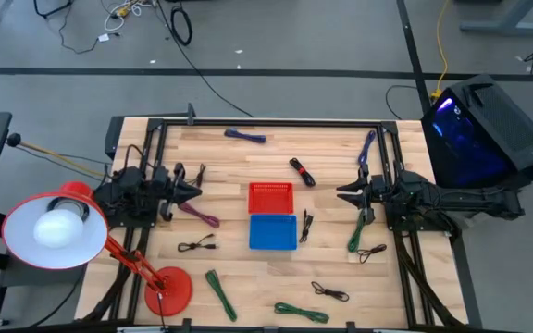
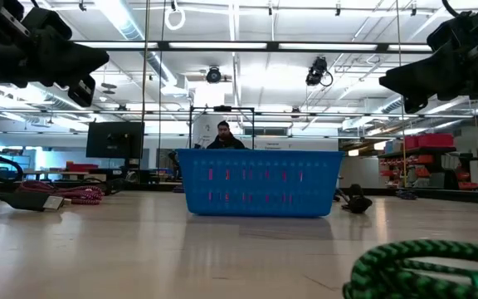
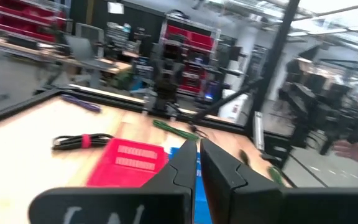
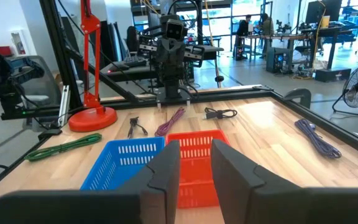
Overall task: Pick & Place USB Port
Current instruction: Put the black charger cable into the blue bin
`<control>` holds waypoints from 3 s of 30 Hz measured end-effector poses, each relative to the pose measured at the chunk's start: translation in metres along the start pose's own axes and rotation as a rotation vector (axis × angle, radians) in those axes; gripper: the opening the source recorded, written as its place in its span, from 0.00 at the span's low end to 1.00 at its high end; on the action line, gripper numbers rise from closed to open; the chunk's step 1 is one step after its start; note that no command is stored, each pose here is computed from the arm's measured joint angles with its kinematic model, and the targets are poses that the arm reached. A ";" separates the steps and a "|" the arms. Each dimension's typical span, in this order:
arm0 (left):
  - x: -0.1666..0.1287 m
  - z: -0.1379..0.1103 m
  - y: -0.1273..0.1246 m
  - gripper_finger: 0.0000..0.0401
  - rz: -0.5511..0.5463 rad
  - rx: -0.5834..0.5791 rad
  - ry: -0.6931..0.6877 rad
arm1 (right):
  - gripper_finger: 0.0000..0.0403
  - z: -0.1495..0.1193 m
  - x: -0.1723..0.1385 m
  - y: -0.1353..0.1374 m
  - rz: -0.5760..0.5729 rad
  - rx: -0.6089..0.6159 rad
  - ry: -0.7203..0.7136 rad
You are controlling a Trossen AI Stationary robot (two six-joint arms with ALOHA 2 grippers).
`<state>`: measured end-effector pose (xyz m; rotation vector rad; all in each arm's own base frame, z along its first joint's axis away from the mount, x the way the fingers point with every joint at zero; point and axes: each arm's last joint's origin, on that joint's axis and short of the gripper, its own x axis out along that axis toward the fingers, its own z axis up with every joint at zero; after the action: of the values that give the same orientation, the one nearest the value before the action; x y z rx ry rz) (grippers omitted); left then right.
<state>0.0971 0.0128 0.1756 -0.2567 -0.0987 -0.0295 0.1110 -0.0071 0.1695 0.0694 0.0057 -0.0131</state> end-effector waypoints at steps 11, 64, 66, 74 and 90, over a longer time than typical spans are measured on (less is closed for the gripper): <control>0.000 0.000 0.001 0.06 0.046 0.001 -0.013 | 0.24 0.001 0.000 0.000 -0.020 -0.025 -0.011; 0.081 -0.010 0.105 0.52 0.942 -0.146 1.264 | 0.24 0.017 0.014 -0.003 -0.062 0.128 -0.185; 0.083 -0.011 0.105 0.52 0.923 -0.165 1.255 | 0.24 0.017 0.014 -0.003 -0.063 0.128 -0.185; 0.083 -0.024 0.108 0.47 0.943 -0.234 1.293 | 0.24 0.017 0.014 -0.003 -0.063 0.127 -0.185; 0.119 -0.010 0.093 0.05 0.823 -0.140 1.339 | 0.24 0.012 0.016 -0.005 -0.125 0.132 -0.150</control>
<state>0.2206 0.0987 0.1545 -0.3569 1.3464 0.6091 0.1270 -0.0128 0.1814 0.1996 -0.1405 -0.1439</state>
